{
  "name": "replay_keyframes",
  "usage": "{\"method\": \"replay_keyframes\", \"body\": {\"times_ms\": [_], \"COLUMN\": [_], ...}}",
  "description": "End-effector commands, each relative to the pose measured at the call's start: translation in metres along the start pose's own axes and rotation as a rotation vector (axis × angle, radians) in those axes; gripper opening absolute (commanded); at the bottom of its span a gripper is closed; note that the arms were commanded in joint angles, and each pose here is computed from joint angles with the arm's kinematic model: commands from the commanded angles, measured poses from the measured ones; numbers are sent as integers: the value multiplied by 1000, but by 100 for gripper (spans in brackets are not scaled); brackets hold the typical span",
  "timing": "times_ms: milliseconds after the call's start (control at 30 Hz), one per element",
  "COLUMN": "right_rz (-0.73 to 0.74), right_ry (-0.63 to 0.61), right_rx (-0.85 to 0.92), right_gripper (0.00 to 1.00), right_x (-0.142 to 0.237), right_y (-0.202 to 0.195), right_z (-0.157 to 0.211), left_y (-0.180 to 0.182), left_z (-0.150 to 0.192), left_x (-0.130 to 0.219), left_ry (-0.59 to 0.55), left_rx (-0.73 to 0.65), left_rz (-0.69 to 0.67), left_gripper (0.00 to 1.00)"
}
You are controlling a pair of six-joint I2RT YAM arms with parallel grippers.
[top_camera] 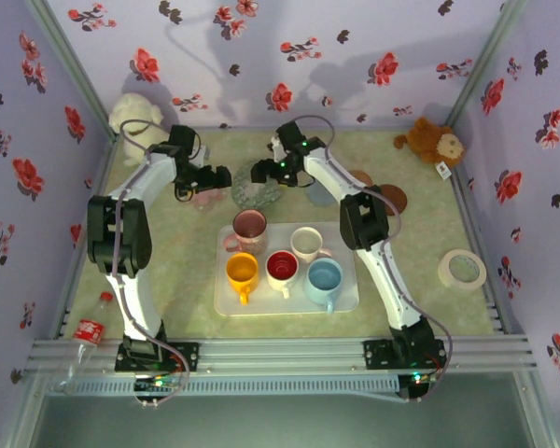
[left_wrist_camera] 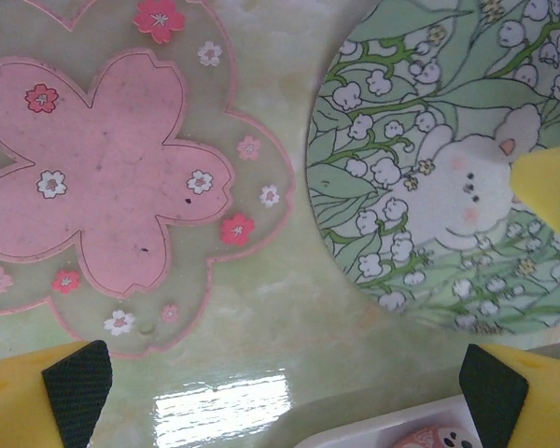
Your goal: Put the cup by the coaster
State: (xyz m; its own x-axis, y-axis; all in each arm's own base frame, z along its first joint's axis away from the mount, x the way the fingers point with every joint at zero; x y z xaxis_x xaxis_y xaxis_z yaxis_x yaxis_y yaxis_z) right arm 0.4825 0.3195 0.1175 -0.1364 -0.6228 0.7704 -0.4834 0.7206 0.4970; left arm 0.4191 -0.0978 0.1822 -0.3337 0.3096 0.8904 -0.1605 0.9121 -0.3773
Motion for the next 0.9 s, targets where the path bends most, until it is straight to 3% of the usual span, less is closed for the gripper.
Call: {"method": "replay_keyframes", "body": {"times_ms": [0, 533, 700, 867], "right_rz": [-68, 105, 82, 39], "right_ry": [42, 23, 11, 48], "right_rx": [-31, -2, -23, -53], "right_gripper": [85, 84, 84, 83], "right_x": [-18, 15, 26, 16], "right_y": [9, -3, -7, -10], "right_z": [8, 5, 4, 11], "left_y": [5, 9, 8, 11], "left_z": [1, 1, -8, -15], "left_x": [2, 2, -9, -31], "left_ry": [-1, -7, -5, -8], "left_rx": [4, 36, 55, 69], "left_rz": [-4, -14, 0, 6], "left_gripper": [99, 99, 87, 66]}}
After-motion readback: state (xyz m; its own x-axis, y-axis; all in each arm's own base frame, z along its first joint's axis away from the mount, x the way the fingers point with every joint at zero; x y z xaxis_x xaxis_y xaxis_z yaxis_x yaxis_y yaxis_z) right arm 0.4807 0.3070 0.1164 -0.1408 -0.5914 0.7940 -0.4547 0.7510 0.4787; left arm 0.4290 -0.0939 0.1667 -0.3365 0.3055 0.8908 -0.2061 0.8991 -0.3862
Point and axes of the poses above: each hand's point on the last joint's axis, 136 mm out from that joint toward the fingers, its own x axis back along the fingers, its own y axis along the line the jaws close on, z = x × y, the point moved 9 cm from there along x, back along the fingers, and after that the axes turned 12 degrees about x, right-handed, at the moved point
